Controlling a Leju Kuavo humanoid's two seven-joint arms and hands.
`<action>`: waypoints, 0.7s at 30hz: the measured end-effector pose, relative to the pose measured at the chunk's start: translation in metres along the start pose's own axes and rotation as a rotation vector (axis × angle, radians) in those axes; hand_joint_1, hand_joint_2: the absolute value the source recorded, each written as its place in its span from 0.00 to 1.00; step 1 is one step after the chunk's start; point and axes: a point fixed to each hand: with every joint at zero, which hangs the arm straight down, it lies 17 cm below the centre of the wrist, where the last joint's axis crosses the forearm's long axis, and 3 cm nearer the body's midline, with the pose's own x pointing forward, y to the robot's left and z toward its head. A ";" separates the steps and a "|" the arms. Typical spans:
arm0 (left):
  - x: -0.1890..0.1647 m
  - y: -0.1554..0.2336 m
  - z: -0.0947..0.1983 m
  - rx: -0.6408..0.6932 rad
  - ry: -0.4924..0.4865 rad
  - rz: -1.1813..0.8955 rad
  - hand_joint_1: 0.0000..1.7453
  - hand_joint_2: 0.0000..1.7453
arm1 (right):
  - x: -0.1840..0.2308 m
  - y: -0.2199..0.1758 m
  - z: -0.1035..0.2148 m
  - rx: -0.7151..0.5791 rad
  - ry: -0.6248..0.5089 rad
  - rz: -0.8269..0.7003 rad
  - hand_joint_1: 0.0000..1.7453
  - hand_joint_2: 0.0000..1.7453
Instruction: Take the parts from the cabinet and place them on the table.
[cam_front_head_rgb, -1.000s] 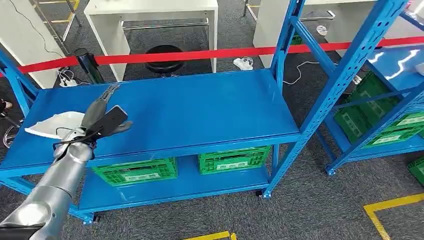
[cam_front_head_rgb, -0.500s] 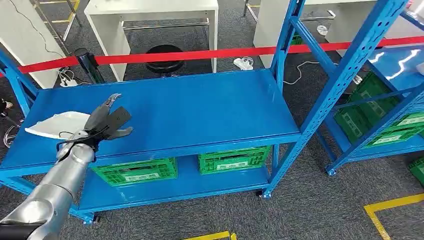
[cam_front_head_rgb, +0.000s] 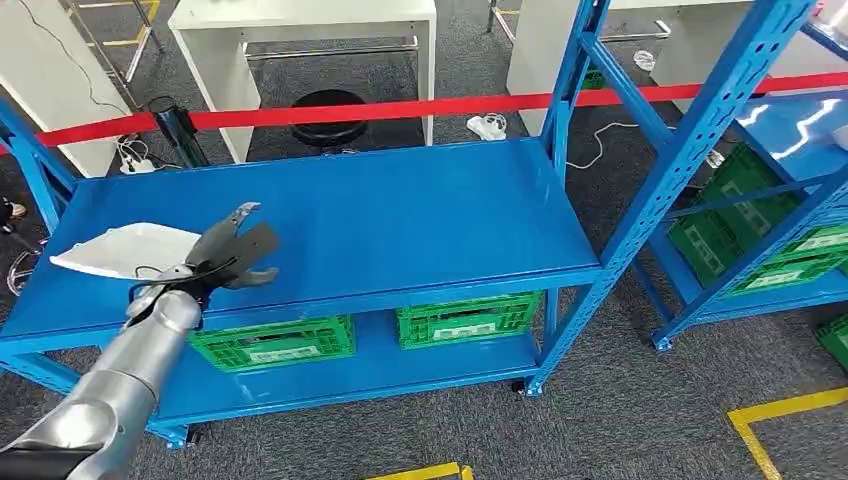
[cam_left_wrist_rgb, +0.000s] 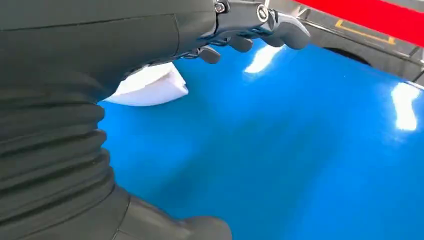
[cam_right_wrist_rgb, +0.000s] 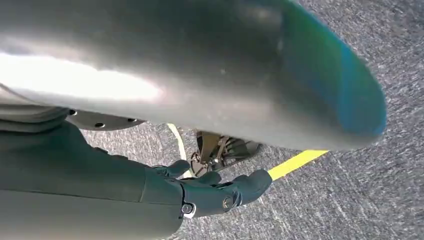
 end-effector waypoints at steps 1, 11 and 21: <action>0.001 -0.001 0.000 -0.004 0.000 -0.013 0.00 1.00 | 0.001 0.000 0.000 -0.002 -0.003 -0.005 0.00 0.00; 0.011 0.009 -0.008 -0.060 0.003 -0.121 0.00 1.00 | 0.007 -0.005 0.000 -0.011 -0.025 -0.004 0.00 0.00; 0.022 0.012 -0.012 -0.042 -0.002 -0.197 0.00 1.00 | 0.011 -0.002 -0.001 0.001 -0.027 0.004 0.00 0.00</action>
